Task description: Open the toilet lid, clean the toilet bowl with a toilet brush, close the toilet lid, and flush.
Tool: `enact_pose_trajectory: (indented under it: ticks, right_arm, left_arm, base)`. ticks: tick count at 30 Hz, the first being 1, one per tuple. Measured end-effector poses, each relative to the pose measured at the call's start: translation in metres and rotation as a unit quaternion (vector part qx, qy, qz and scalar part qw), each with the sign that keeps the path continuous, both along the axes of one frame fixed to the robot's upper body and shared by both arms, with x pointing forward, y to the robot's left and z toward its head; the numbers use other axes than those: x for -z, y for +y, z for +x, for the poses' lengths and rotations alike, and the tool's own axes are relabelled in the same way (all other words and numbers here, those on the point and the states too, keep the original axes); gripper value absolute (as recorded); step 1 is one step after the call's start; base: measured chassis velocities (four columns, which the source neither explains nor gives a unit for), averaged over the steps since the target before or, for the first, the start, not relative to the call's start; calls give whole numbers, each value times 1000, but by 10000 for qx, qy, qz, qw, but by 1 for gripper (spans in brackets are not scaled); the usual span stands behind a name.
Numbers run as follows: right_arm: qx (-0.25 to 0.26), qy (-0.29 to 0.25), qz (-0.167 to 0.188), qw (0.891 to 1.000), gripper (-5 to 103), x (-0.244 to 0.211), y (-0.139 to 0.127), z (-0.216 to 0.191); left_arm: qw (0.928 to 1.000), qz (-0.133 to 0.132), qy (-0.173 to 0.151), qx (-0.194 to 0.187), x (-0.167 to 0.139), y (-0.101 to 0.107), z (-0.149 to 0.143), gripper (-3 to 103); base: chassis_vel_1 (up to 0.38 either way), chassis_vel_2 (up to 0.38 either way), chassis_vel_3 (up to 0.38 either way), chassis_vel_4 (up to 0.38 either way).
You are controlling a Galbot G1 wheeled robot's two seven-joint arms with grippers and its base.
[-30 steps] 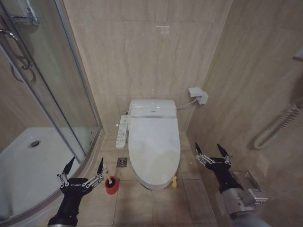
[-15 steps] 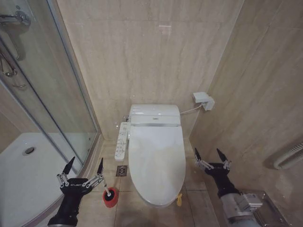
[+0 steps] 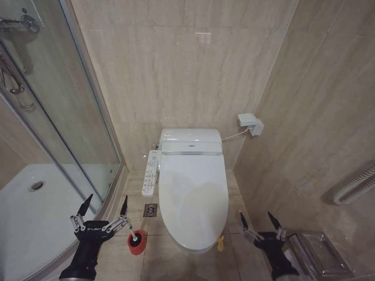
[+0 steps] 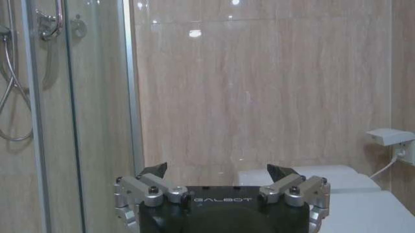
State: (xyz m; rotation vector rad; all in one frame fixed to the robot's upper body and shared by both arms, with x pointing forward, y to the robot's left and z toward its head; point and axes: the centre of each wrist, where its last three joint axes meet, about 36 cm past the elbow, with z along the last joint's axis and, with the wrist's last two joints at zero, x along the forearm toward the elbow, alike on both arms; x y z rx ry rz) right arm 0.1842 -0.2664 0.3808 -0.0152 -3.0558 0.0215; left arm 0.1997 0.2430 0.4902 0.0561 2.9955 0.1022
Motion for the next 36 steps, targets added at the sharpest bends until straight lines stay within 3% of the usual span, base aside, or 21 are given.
enact_pose_trajectory:
  ticks: [11, 29, 36]
  right_arm:
    - [-225, 478, -295, 9982, 100, 54, -3, -46]
    - [-492, 1498, -423, 9866, 100, 148, -5, -39]
    - [-672, 1606, -344, 9841, 100, 163, 5, -27]
  left_arm:
    - [10000, 0, 0, 0, 0, 0, 0, 100]
    - [10000, 0, 0, 0, 0, 0, 0, 100]
    - [10000, 0, 0, 0, 0, 0, 0, 100]
  base:
    - [0, 0, 0, 0]
    - [0, 0, 0, 0]
    - [0, 0, 0, 0]
